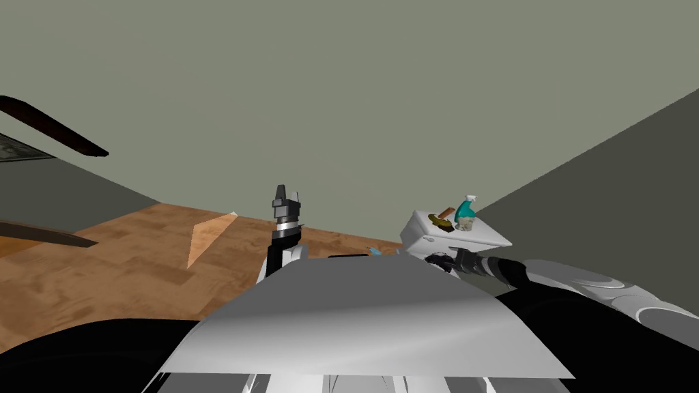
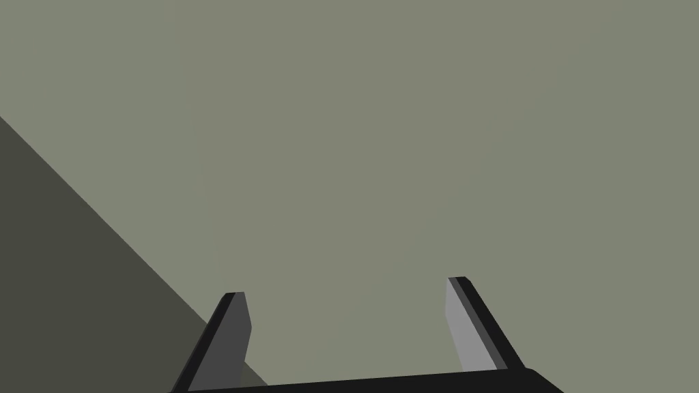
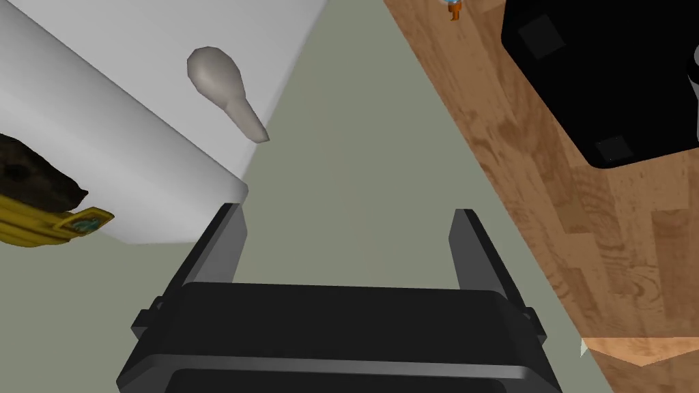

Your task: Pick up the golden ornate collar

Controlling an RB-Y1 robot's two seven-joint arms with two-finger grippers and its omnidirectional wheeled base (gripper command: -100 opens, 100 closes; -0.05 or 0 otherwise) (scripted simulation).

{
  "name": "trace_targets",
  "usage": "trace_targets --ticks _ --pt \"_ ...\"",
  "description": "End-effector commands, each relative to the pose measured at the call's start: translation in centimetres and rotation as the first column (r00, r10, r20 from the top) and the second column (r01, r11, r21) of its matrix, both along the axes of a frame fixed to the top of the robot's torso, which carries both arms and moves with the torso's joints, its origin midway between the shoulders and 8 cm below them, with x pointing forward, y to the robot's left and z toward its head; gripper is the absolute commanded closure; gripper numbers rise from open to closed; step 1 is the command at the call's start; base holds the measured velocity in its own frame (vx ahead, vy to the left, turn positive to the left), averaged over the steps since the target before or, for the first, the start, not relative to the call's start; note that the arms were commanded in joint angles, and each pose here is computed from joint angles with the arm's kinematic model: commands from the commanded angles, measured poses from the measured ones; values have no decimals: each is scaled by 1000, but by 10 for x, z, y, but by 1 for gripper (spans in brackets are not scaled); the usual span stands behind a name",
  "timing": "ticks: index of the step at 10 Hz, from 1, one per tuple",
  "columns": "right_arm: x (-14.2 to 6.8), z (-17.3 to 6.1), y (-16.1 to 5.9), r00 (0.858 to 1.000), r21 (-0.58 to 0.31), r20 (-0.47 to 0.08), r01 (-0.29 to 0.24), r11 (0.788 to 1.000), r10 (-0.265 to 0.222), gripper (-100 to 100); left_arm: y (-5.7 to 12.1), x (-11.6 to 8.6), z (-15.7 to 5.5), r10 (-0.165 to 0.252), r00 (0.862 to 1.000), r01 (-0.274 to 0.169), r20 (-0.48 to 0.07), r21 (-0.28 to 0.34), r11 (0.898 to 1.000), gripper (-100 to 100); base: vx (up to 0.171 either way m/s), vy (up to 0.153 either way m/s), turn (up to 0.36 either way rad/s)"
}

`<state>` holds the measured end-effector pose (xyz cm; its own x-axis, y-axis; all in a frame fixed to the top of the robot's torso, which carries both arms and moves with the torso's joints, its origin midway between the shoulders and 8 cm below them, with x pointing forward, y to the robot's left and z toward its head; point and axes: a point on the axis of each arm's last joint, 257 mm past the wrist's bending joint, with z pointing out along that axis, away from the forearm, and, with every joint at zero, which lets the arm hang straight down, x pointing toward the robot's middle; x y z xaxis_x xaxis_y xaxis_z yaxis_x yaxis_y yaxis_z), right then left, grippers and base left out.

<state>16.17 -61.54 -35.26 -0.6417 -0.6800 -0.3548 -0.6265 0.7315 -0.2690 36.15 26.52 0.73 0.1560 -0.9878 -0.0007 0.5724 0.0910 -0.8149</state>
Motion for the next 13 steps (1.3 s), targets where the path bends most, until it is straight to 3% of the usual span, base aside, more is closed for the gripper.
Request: trace_targets --ticks 1,2,3,4,8,10,12,13 --pt "-14 8 -27 998 -68 -61 -32 997 28 -100 0 0 0 0 1000 0 0 0 1000 0 94 -15 214" --pt "-11 13 -31 997 -82 -67 -45 996 40 -100 0 0 0 0 1000 0 0 0 1000 0 65 -12 72" --pt "-18 22 -49 993 -125 -107 -69 990 56 -100 0 0 0 0 1000 0 0 0 1000 0 60 -7 112" --pt "-17 22 -49 993 -126 -107 -70 989 57 -100 0 0 0 0 1000 0 0 0 1000 0 45 -9 63" --pt "-36 56 -101 969 -246 -233 -142 959 83 -100 0 0 0 0 1000 0 0 0 1000 0 84 -25 168" --pt "-50 65 -115 954 -269 -288 -162 949 81 -100 0 0 0 0 1000 0 0 0 1000 0 128 -61 193" --pt "-51 63 -113 954 -265 -289 -160 951 80 -100 0 0 0 0 1000 0 0 0 1000 0 81 -100 105" --pt "-52 64 -113 954 -266 -290 -161 951 81 0 0 0 0 0 1000 0 0 0 1000 0 10 -12 0"
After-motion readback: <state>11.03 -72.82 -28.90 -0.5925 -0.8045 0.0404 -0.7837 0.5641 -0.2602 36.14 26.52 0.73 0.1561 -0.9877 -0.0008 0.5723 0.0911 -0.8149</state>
